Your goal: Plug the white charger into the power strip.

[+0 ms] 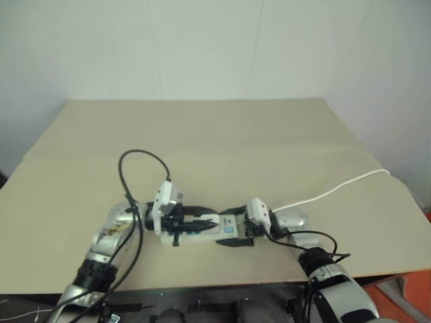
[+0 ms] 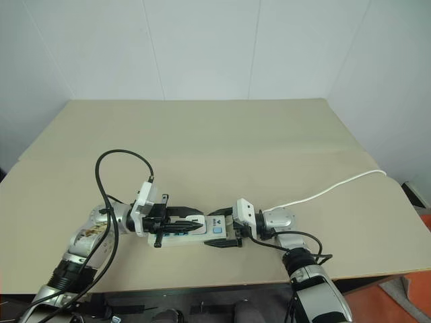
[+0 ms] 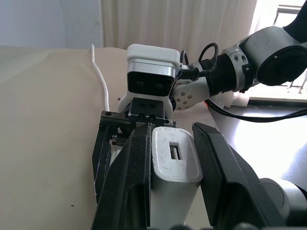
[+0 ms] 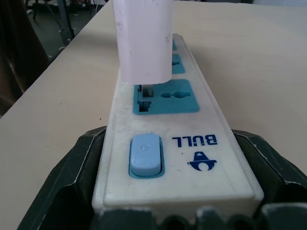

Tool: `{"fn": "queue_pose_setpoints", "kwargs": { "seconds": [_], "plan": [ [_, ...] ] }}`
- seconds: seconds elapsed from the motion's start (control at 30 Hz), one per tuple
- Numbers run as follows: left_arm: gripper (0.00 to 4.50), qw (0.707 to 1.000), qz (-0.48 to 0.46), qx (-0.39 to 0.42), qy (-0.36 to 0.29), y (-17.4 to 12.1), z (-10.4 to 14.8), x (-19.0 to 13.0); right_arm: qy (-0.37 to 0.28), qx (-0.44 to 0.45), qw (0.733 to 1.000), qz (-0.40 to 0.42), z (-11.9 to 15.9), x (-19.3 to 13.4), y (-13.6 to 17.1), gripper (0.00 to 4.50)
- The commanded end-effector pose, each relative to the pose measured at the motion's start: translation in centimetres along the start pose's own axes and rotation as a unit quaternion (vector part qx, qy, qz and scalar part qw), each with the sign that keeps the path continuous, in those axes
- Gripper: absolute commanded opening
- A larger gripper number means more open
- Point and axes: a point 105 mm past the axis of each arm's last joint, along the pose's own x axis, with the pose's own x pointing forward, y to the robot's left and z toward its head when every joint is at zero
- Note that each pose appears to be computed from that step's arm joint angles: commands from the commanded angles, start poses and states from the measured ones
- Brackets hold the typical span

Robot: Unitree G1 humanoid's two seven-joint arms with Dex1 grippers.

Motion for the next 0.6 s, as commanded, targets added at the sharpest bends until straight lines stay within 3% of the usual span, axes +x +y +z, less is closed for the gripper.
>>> {"fn": "queue_pose_setpoints", "kwargs": {
  "seconds": [0.03, 0.6],
  "plan": [
    [1.03, 1.0, 0.005, -0.015, 0.024, -0.01, -1.06, -0.54, 0.028, 0.033, 0.999, -0.012, -1.8, -0.71, 0.54, 3.49],
    [1.03, 0.999, 0.002, -0.018, 0.029, -0.3, -1.57, -0.72, 0.028, 0.034, 0.999, -0.014, -1.79, -0.79, 0.52, 3.49]
  ]
}}
